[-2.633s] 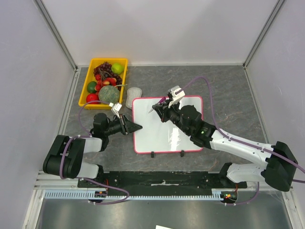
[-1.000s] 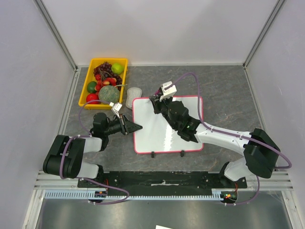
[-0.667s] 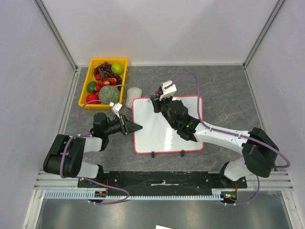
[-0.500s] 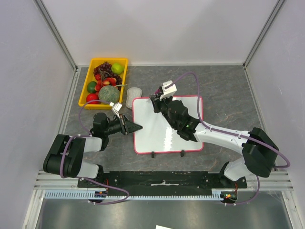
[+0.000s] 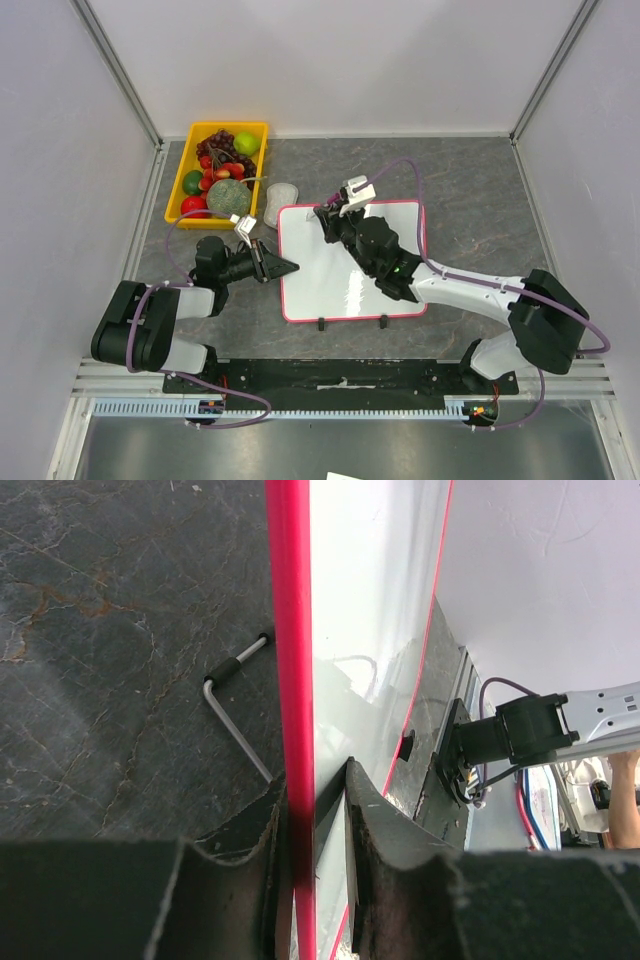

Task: Write a sentence on the whiteboard
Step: Write with the whiteboard marker on the whiteboard.

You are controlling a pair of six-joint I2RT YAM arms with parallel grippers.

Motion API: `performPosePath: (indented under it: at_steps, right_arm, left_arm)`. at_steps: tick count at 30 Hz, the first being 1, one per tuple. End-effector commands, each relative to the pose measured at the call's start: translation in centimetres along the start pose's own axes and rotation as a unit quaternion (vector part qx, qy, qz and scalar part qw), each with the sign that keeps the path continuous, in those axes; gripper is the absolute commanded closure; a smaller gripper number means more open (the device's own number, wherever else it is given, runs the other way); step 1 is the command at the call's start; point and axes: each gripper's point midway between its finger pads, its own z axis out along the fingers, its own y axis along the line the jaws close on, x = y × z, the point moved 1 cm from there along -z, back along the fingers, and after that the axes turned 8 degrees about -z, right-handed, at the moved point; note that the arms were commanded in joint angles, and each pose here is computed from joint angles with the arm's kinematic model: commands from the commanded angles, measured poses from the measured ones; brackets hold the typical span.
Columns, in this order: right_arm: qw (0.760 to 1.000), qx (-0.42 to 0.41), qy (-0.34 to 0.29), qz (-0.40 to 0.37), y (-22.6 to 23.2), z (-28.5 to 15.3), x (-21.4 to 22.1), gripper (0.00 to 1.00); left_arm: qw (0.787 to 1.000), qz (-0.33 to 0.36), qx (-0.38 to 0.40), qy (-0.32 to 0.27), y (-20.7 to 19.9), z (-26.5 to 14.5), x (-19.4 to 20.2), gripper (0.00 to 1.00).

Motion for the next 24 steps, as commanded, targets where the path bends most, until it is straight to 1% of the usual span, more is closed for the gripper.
performPosePath:
  at_steps: [1,12,24]
  right_arm:
    - [1.0,0.006,0.012,0.005,-0.7,-0.7,1.0,1.0]
    - [0.999,-0.017,0.03,0.016,-0.3,-2.1,2.6,1.0]
    - [0.999,0.01,0.032,0.008,-1.4,-2.6,2.4,1.0]
  left_arm:
    - [1.0,0.029,0.001,-0.005,0.2,0.1,-0.3,0.98]
    - [1.0,0.029,0.001,-0.004,0.1,0.1,-0.3,0.98]
    - [1.0,0.031,0.001,-0.005,0.1,0.1,-0.3,0.98]
